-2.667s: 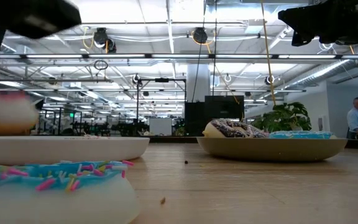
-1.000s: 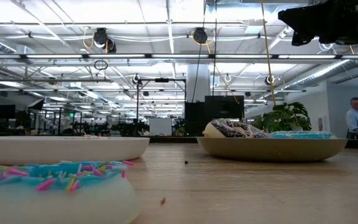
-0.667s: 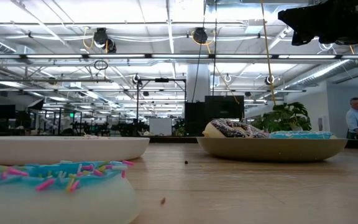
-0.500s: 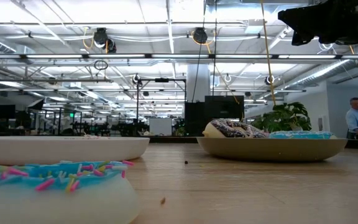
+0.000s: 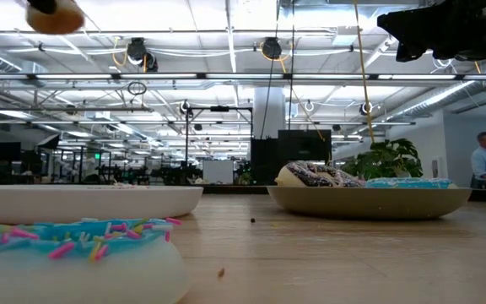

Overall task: Pick & Place donuts
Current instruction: Put the small orange donut on the white plate

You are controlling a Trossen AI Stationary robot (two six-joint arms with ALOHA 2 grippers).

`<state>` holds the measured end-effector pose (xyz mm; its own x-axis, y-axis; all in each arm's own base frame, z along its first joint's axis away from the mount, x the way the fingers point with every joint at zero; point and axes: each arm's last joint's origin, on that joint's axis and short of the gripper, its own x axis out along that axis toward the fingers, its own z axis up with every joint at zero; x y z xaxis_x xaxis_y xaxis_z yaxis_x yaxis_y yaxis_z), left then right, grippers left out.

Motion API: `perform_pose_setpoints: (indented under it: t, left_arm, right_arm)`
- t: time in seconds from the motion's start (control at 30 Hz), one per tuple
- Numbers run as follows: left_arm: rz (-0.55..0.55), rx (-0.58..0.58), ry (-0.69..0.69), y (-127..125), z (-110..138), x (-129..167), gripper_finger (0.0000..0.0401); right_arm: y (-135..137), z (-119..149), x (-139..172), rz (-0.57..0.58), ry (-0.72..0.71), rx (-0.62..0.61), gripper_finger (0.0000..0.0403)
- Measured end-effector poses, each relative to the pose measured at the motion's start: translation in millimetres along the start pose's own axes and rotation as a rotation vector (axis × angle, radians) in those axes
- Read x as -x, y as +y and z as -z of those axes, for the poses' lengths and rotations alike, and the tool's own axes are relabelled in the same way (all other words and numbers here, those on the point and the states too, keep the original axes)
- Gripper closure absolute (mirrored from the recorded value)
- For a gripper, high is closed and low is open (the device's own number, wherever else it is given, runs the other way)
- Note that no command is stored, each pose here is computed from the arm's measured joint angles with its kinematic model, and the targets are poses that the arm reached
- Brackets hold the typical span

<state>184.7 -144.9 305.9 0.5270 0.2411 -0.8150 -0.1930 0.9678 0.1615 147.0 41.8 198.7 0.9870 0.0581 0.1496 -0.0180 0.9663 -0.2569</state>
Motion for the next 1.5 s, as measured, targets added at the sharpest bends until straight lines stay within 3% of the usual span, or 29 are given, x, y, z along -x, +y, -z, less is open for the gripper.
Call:
perform_pose_setpoints:
  t: [0.27,0.63,0.93,1.23,1.5]
  left_arm:
    - [-0.044,-0.054,0.095,-13.8,-19.0,-51.2,0.0394]
    - [-0.069,-0.135,0.419,-33.1,-11.4,-127.9,0.0386]
    - [-0.059,-0.123,0.468,-41.7,-8.6,-156.8,0.0394]
    - [-0.072,-0.131,0.542,-48.3,0.2,-178.9,0.0368]
    - [-0.004,-0.096,0.548,-45.8,-5.2,-180.2,0.0349]
  right_arm:
    - [0.0,0.0,0.0,0.000,0.000,0.000,0.0403]
    - [0.0,0.0,0.0,0.000,0.000,0.000,0.0403]
    - [0.0,-0.1,0.0,0.000,-0.001,0.000,0.0403]
    - [0.0,-0.1,0.0,0.000,-0.001,-0.001,0.0403]
    - [0.0,-0.2,0.0,0.000,-0.001,0.000,0.0403]
